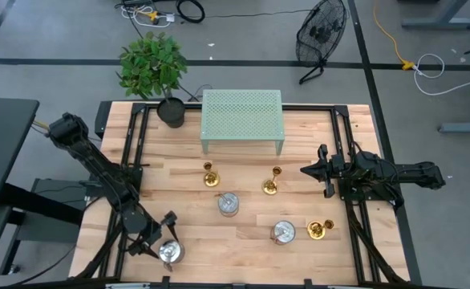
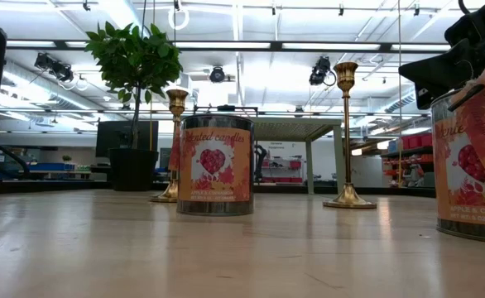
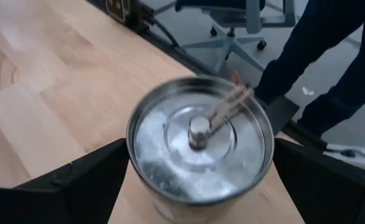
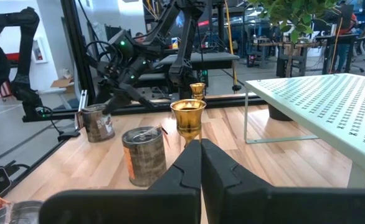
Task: Pick & Place candle stick holders
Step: Put the bottom silver scented candle on the shelf
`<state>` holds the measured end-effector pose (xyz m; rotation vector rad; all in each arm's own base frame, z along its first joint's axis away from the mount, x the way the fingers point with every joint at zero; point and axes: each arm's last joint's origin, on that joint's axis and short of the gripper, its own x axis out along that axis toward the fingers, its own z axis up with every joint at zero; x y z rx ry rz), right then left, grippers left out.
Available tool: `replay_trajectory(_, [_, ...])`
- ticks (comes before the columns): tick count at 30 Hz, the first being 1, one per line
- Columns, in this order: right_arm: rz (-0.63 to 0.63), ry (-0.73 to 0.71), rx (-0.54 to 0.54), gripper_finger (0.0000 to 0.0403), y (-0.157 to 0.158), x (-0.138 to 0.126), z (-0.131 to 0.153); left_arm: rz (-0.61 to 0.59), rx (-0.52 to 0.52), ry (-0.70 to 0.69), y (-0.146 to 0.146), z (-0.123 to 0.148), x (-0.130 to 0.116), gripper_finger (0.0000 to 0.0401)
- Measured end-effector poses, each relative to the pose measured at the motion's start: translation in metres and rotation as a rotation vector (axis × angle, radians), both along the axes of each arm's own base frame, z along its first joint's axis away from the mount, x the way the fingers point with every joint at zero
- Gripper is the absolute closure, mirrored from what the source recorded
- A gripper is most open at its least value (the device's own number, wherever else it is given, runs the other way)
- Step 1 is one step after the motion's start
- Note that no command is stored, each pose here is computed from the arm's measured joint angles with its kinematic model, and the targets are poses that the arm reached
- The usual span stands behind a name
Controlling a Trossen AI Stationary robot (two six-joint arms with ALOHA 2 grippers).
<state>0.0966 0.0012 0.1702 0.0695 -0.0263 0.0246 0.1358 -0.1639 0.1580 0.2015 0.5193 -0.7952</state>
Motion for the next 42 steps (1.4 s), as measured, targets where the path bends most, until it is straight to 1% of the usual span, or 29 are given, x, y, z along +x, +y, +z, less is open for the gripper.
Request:
replay_trajectory(2, [0.000, 0.000, 0.000, 0.0400, 0.0000, 0.0000, 0.0000, 0.000, -0.011, -0.009, -0.0014, 0.0002, 0.0011, 0.0002])
replay_trajectory(5, [0.000, 0.000, 0.000, 0.0400, 0.0000, 0.0000, -0.0001, -0.007, 0.003, -0.014, -0.0016, -0.0010, 0.0013, 0.0002])
replay_trajectory(11, [0.000, 0.000, 0.000, 0.0400, 0.0000, 0.0000, 0.0000, -0.006, -0.012, -0.029, -0.0023, 0.0008, 0.0020, 0.0002])
replay_trajectory(25, [0.000, 0.000, 0.000, 0.0400, 0.0000, 0.0000, 0.0000, -0.005, -0.004, -0.041, -0.0022, 0.0010, 0.0022, 0.0002])
replay_trajectory(33, [0.000, 0.000, 0.000, 0.0400, 0.0000, 0.0000, 0.0000, -0.012, 0.009, -0.007, -0.0042, -0.0070, 0.0044, 0.0002])
replay_trajectory(42, [0.000, 0.000, 0.000, 0.0400, 0.0000, 0.0000, -0.0001, 0.005, -0.025, -0.036, -0.0043, -0.0037, 0.0080, 0.0002])
